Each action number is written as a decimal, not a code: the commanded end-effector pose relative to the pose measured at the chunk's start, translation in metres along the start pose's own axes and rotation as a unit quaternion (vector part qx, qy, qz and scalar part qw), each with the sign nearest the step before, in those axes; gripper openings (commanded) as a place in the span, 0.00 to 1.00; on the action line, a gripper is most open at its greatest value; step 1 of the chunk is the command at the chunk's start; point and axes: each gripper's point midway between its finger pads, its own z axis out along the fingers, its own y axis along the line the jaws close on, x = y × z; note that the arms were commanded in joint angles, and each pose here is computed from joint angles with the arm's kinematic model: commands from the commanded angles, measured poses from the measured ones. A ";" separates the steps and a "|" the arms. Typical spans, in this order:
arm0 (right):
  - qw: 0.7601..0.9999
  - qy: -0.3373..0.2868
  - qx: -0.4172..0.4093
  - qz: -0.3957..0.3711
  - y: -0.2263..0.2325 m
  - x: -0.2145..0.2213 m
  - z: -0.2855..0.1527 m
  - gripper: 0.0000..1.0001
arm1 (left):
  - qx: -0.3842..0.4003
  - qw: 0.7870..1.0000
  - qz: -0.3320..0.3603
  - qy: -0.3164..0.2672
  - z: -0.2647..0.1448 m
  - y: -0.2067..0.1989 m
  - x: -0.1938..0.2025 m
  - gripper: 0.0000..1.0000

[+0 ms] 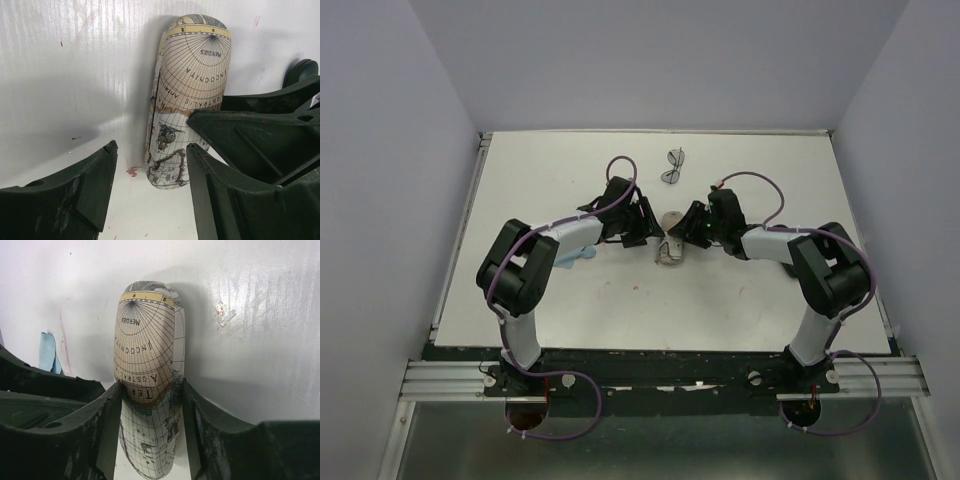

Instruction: Organize the sunglasses

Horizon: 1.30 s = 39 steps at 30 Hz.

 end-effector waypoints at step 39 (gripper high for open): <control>0.827 -0.201 0.114 -0.513 0.055 -0.229 -0.204 1.00 | -0.015 0.949 0.039 -0.312 -0.212 0.075 0.015 0.99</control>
